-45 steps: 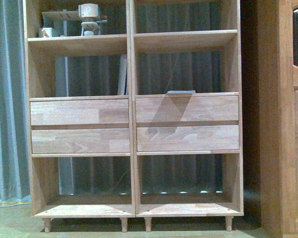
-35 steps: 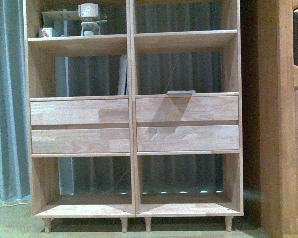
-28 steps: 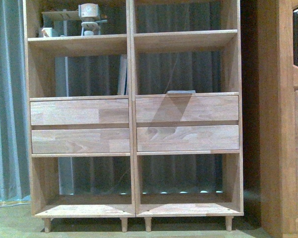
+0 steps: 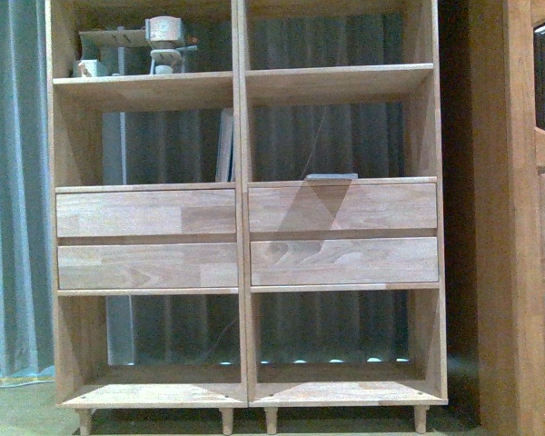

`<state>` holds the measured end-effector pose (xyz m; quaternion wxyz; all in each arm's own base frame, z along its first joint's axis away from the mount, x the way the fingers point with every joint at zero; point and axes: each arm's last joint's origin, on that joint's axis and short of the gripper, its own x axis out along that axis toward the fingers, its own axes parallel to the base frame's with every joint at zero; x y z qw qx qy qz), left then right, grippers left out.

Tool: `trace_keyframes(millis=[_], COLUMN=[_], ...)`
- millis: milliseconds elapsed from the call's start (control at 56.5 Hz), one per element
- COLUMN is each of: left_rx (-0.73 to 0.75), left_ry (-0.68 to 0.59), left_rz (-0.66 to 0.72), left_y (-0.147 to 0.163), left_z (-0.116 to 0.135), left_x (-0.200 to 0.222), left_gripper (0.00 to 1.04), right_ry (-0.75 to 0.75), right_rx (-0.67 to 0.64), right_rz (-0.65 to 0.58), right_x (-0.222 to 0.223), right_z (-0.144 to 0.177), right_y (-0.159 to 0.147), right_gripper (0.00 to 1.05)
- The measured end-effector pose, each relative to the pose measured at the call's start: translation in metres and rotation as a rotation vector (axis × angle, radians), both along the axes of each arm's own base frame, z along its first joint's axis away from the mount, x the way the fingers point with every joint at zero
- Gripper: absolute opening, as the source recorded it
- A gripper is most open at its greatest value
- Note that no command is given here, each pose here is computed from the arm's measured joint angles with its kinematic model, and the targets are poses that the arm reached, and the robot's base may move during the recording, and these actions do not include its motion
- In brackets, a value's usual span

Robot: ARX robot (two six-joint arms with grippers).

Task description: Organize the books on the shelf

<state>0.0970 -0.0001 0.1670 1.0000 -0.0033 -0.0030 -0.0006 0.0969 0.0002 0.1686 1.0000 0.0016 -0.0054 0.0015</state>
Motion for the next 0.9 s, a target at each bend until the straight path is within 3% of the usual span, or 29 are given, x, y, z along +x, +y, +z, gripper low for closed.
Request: trace_keyframes(millis=[903], left_rx=[0.0], left_ry=[0.0], left_rz=[0.0], left_y=[0.0], left_z=[0.0], left_x=[0.0], left_gripper=[0.98], right_ry=[0.0], right_rx=[0.0], right_rz=[0.0], right_x=[0.0], right_z=[0.0], right_y=[0.0], right_gripper=[0.98])
